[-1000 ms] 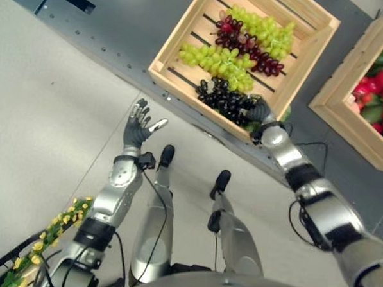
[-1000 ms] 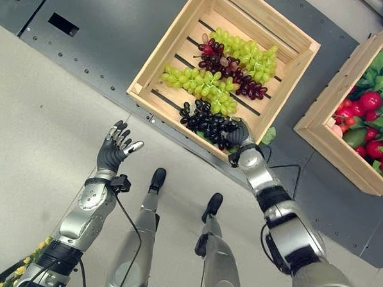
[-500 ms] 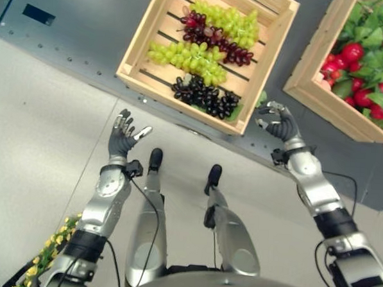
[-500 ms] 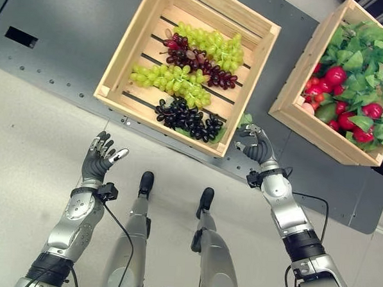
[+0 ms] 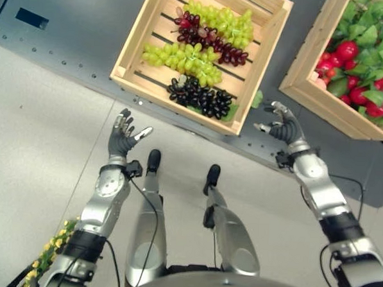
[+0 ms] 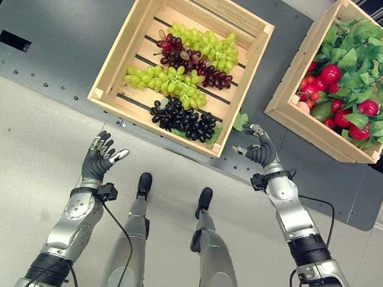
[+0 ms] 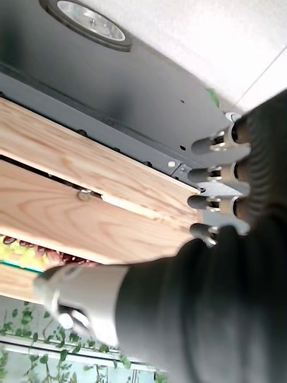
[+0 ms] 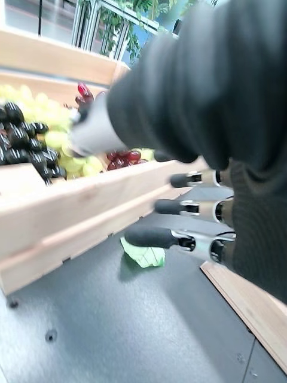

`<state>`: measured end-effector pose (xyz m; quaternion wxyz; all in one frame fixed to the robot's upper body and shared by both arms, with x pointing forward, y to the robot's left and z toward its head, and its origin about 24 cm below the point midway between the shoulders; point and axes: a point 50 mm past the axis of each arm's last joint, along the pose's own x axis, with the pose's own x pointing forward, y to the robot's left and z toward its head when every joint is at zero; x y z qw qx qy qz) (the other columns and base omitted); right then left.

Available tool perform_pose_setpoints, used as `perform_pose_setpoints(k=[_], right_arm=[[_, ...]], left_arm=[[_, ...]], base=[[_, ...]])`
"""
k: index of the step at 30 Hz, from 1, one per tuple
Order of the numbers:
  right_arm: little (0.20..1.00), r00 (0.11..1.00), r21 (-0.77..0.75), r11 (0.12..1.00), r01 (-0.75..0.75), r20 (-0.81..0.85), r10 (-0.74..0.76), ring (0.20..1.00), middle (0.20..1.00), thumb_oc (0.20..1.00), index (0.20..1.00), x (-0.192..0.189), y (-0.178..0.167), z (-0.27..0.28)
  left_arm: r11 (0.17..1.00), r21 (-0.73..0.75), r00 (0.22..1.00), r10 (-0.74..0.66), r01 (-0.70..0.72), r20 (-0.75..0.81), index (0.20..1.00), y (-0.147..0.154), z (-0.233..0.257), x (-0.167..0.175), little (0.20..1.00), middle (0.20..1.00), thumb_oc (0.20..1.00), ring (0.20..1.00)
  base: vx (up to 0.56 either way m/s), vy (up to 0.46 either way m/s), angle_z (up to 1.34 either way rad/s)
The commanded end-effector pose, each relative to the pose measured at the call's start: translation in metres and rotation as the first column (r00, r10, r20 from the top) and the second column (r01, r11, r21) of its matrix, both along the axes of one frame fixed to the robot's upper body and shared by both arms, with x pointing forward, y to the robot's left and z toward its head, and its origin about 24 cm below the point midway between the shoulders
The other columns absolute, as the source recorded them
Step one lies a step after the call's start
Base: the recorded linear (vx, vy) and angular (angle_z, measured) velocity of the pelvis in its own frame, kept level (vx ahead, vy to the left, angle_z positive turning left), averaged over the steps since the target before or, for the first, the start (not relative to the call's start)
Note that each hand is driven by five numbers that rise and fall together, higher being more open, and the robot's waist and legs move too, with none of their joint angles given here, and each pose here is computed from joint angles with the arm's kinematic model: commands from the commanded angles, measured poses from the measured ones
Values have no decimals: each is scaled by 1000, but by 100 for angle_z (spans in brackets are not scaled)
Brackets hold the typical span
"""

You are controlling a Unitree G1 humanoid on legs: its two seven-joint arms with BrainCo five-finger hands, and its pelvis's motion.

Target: Pick up the fruits from the basket on one side to the basket on the other side

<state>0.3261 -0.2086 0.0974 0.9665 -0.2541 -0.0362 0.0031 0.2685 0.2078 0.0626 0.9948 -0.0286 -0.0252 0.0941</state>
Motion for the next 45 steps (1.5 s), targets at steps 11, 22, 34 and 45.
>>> perform_pose_setpoints(k=[11, 22, 34, 45], right_arm=[[1000, 998, -334, 942, -28, 37, 43, 1000, 1000, 1000, 1000, 60, 45, 42], [1000, 995, -584, 812, -19, -89, -41, 1000, 1000, 1000, 1000, 85, 54, 35], [1000, 978, -603, 797, 31, -147, -150, 1000, 1000, 1000, 1000, 88, 40, 29], [1000, 996, -292, 955, -44, 58, 63, 1000, 1000, 1000, 1000, 71, 76, 48]], left_arm=[[999, -7, 991, -48, 49, 127, 1000, -11, 22, -3, 1000, 1000, 1000, 1000], [995, -9, 983, -93, 95, 160, 1000, -23, 31, 5, 1000, 1000, 1000, 1000], [987, -5, 964, -159, 164, 213, 1000, -42, 45, 17, 1000, 1000, 1000, 1000], [997, -18, 976, -75, 81, 206, 1000, -32, 44, 20, 1000, 1000, 1000, 1000]], base=[[2, -2, 0], [7, -13, 1], [14, -11, 15], [14, 11, 5]])
